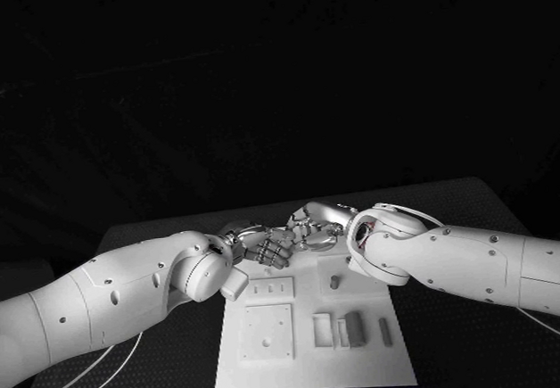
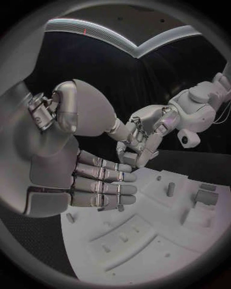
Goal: Assemble the parts on the task board
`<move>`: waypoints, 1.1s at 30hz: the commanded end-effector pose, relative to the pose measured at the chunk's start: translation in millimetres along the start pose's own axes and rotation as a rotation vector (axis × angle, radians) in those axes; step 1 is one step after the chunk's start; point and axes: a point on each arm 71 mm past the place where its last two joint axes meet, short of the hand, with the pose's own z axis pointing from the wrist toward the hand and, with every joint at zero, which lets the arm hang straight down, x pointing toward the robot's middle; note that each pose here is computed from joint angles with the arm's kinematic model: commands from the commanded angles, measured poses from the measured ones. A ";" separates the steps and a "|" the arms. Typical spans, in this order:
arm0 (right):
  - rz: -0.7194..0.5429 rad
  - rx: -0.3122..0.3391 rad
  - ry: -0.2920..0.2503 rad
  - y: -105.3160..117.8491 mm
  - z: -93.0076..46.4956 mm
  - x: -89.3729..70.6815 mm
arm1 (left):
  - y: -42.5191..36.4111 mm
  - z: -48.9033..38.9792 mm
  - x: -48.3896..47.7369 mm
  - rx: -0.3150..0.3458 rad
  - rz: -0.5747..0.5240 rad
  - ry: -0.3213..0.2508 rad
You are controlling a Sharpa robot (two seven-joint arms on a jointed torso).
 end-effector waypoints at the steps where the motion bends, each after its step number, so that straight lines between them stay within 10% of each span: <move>1: -0.011 -0.010 0.020 2.0 1.1 2.2 | -2.2 0.4 3.8 0.006 0.008 0.023; 33: -0.008 -0.017 0.046 4.9 2.5 5.5 | -3.3 1.9 5.3 0.009 0.036 0.017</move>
